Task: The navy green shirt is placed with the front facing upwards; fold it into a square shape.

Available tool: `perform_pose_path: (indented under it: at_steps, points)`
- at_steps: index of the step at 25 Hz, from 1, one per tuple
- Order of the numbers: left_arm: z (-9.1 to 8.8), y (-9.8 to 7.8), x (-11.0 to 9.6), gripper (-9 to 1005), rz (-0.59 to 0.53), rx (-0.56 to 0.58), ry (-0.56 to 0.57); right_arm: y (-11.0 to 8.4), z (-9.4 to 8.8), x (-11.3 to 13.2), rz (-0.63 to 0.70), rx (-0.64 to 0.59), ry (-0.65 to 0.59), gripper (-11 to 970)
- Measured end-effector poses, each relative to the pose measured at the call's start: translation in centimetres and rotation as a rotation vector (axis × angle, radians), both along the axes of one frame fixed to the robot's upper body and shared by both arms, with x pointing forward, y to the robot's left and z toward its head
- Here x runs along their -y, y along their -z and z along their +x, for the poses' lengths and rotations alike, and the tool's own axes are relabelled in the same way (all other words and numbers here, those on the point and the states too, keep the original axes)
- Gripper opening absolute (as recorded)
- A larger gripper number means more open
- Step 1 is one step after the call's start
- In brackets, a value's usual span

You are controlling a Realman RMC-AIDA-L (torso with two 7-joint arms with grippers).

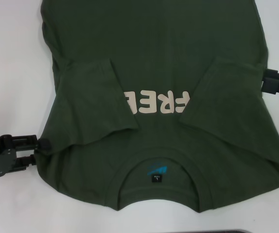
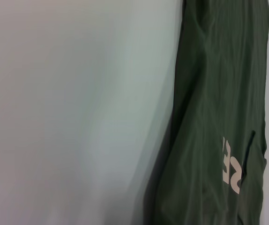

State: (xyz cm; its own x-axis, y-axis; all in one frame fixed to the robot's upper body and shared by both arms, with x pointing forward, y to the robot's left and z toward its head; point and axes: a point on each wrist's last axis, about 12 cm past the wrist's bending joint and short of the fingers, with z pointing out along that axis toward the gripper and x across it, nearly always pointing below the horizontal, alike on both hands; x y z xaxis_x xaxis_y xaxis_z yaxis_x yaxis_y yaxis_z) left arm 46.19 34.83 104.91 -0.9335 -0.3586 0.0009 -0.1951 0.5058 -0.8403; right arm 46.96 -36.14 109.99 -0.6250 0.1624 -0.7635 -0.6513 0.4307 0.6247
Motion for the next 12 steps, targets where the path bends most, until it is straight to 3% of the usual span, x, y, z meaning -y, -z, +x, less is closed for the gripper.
perform_pose_path:
  at_steps: [12]
  points:
    - [-0.34,0.42,-0.31,379,0.028,-0.039,-0.011,0.04,-0.06,0.08,0.006,-0.003,0.004,885]
